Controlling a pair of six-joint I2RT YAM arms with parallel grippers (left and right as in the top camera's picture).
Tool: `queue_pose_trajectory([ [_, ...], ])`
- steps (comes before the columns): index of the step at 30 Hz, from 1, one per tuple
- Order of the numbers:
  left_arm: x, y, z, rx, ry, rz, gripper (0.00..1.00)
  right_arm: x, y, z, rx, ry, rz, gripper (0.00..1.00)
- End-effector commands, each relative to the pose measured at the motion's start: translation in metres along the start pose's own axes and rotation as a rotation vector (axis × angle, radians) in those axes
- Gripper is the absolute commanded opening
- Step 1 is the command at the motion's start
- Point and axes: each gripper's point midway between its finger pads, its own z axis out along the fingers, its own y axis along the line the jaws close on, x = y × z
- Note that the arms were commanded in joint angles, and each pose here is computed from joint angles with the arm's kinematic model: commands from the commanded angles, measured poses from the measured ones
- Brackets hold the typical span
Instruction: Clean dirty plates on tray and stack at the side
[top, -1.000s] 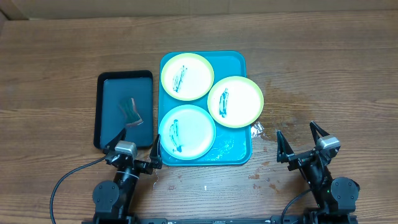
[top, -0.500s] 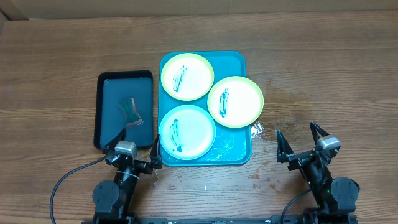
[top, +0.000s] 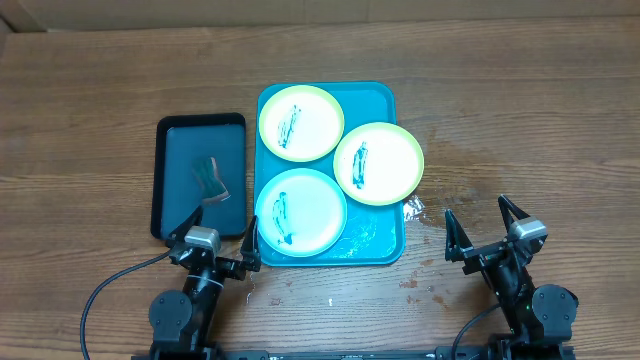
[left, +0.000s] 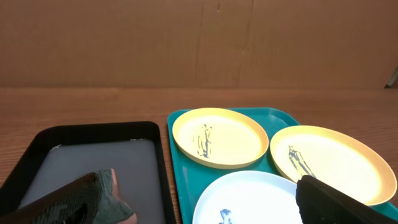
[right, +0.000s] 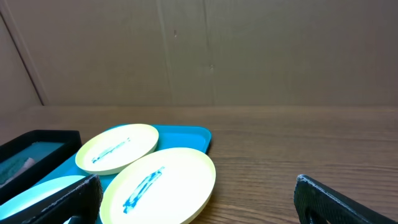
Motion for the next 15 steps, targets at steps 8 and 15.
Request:
queue_pose_trajectory([
  [8,0.0006,0.0027,-0.0001,-0.014,-0.002,-0.015,1.00,0.0012,-0.0020,0.0000,0.009,-0.006,-0.001,0.99],
  [15,-0.0030,0.0024,-0.0001,-0.012,-0.016,-0.013,1.00,0.0012,-0.0020,0.0000,0.009,-0.006,-0.001,1.00],
])
